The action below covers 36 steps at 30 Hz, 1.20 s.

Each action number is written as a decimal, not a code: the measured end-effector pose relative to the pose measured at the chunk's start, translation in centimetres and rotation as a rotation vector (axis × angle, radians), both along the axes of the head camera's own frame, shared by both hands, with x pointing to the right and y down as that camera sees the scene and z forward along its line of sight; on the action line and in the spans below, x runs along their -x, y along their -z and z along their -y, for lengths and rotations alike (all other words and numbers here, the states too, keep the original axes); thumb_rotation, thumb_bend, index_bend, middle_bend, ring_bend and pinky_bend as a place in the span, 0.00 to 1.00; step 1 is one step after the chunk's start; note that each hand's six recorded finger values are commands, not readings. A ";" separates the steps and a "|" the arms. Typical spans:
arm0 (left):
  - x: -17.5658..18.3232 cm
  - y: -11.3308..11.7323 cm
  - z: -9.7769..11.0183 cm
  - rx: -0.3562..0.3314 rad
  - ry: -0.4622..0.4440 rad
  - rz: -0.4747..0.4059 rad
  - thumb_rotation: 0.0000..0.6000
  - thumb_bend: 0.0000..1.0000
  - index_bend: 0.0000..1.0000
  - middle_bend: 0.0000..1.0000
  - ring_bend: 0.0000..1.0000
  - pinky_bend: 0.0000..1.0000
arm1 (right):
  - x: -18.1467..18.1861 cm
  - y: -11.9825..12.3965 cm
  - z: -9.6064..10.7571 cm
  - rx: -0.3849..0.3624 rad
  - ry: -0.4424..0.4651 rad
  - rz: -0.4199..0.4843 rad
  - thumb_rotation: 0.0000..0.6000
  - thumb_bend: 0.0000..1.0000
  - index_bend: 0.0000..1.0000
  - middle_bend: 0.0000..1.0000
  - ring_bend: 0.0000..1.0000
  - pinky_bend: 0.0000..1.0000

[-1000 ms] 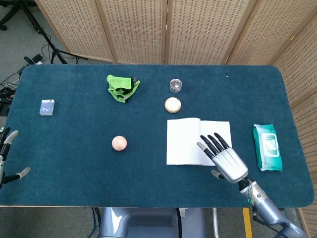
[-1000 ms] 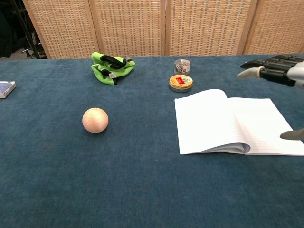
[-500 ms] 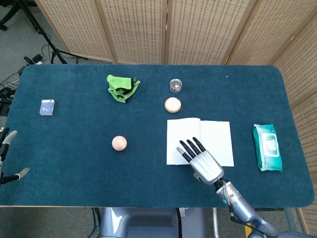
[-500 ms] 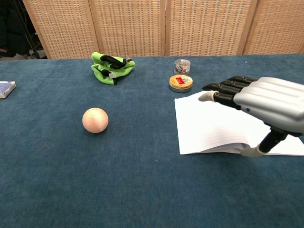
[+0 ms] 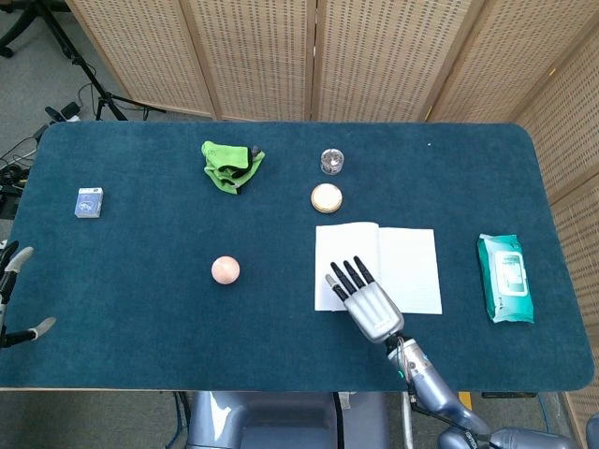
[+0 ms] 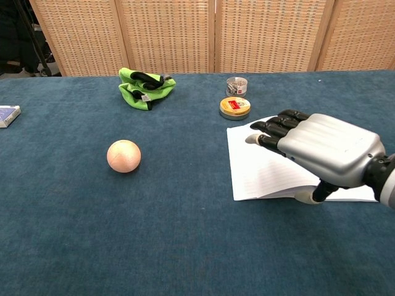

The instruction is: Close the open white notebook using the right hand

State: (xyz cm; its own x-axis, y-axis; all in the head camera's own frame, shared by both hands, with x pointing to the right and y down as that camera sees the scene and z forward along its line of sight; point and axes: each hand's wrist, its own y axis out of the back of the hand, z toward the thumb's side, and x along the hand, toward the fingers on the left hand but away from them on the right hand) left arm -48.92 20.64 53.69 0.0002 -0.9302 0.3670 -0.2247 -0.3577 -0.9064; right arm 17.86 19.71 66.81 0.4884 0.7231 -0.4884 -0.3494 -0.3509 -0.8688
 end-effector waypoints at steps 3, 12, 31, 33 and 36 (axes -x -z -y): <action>0.0 0.0 0.0 0.002 -0.001 0.000 1.00 0.00 0.00 0.00 0.00 0.00 | 0.1 -0.4 -0.1 0.002 -0.009 -0.007 1.00 0.21 0.00 0.00 0.00 0.00; 0.1 0.0 0.1 0.003 0.003 -0.005 1.00 0.00 0.00 0.00 0.00 0.00 | 0.3 -1.4 -0.2 -0.016 -0.027 -0.019 1.00 0.16 0.00 0.00 0.00 0.00; 0.3 0.0 0.2 0.011 0.005 -0.014 1.00 0.00 0.00 0.00 0.00 0.00 | 0.9 -3.1 0.0 -0.036 -0.033 -0.045 1.00 0.16 0.00 0.00 0.00 0.00; 0.3 0.1 0.2 0.011 0.006 -0.016 1.00 0.00 0.00 0.00 0.00 0.00 | 0.9 -3.2 0.0 -0.037 -0.034 -0.049 1.00 0.16 0.00 0.00 0.00 0.00; 0.4 0.1 0.3 0.013 0.007 -0.021 1.00 0.00 0.00 0.00 0.00 0.00 | 0.8 -3.5 0.0 -0.038 -0.038 -0.062 1.00 0.16 0.00 0.00 0.00 0.00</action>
State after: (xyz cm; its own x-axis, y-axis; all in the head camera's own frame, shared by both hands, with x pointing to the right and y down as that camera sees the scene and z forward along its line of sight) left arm -49.29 20.38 53.62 0.0012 -0.9255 0.3788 -0.2461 -0.3675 -0.8969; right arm 17.03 19.67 70.34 0.4299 0.7591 -0.4887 -0.3899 -0.3321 -0.8589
